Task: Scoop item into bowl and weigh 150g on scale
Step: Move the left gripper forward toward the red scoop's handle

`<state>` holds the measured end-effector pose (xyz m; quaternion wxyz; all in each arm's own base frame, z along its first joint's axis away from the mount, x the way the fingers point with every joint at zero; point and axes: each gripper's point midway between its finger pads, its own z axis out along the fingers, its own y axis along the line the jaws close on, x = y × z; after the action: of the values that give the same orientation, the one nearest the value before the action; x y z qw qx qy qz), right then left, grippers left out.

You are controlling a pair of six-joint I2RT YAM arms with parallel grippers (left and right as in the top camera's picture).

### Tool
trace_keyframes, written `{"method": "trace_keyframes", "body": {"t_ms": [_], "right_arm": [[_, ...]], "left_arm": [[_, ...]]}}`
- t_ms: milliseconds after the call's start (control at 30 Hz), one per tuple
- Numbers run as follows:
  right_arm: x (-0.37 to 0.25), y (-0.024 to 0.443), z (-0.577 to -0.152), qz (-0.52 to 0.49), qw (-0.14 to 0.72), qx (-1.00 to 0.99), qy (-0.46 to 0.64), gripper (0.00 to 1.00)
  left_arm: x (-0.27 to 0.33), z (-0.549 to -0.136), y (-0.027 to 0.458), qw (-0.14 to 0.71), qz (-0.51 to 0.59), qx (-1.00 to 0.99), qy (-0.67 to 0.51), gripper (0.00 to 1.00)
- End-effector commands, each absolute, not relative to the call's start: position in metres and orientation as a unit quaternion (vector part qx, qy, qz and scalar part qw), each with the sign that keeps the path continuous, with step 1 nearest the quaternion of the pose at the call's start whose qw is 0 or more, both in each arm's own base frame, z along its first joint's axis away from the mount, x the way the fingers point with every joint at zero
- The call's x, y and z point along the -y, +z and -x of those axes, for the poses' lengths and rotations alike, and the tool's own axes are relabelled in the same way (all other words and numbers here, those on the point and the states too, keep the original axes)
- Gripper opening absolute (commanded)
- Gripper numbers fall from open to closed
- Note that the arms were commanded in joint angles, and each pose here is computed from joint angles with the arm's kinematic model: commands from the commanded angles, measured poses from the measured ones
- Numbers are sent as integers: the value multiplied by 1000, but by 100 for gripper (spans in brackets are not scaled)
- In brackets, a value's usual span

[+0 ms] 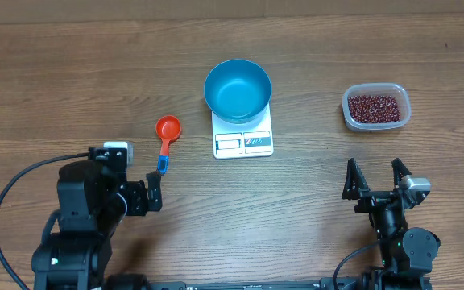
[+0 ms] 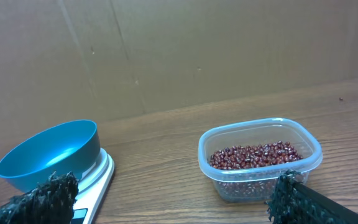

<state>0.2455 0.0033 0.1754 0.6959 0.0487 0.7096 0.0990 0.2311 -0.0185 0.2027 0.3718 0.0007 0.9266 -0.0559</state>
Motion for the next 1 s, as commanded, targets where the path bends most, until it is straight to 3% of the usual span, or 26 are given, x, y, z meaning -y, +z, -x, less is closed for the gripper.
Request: {"method": "trace_keyframes", "body": {"t_ms": [0,967], "right_arm": [[-3,173,-246,-52,697,-708,99,100],[-3,173,-246,-52,697,-708,99,100]], "left_arm": [[16,-236,220,388,-9,-920,-48,100],[18,-241,230,357,-8,-932,-51,100]]}}
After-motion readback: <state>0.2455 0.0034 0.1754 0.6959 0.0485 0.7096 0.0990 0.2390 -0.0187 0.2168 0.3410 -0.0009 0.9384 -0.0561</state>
